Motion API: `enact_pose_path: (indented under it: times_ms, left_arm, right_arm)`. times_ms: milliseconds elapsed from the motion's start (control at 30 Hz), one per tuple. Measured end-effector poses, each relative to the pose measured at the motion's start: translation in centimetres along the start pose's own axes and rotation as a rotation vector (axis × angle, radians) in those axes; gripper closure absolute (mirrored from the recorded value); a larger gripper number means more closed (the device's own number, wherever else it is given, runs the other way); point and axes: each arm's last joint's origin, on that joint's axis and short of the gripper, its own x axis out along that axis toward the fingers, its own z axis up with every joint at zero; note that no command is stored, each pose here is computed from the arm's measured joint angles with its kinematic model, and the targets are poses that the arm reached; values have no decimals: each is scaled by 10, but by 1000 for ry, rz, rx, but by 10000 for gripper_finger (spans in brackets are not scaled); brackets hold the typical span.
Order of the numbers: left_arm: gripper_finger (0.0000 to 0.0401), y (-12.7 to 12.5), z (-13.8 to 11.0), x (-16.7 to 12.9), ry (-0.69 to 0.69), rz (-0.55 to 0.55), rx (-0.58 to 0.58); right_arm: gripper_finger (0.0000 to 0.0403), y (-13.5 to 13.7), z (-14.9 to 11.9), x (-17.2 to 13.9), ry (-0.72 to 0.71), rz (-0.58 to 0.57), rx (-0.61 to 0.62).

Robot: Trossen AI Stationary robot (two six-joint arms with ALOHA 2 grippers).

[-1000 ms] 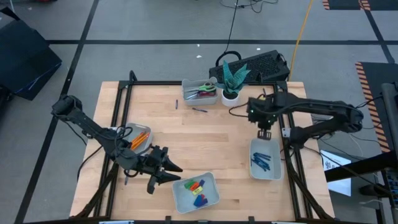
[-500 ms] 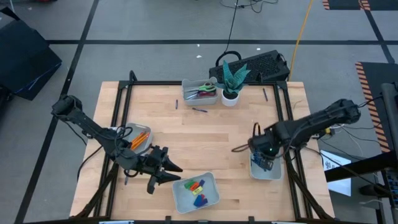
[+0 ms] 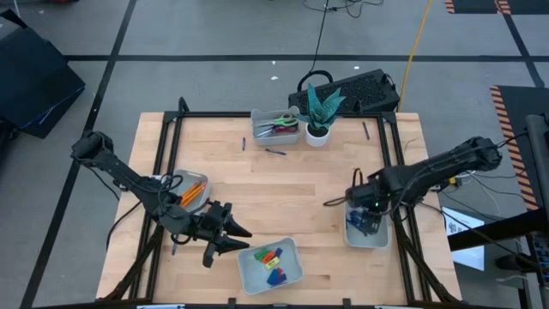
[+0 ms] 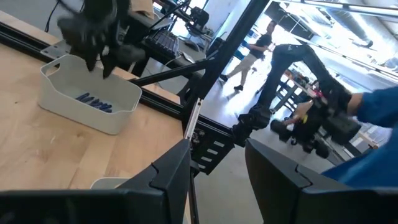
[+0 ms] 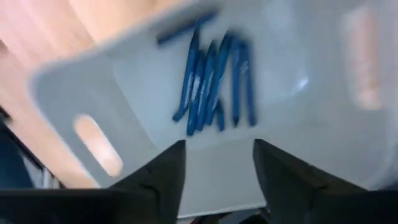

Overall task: Sort crayons/erasers/pens/pencils in bins
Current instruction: Put the blue crayon into the middle right gray bin

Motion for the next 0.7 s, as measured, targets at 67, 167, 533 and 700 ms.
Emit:
enact_pose_path:
  times_ms: [67,167,533,700]
  left_arm:
    - [244,0,0,0,0,0,0]
    - [244,0,0,0,0,0,0]
    - [244,0,0,0,0,0,0]
    - [244,0,0,0,0,0,0]
  right_arm:
    - [204,-6,-1,-21,-89,-49,21]
    - [186,-27,0,-46,-257,-191,79]
    - [200,-150,53,-46,-576,-292,556]
    - [203,-195,67,-20,-703,-312,788]
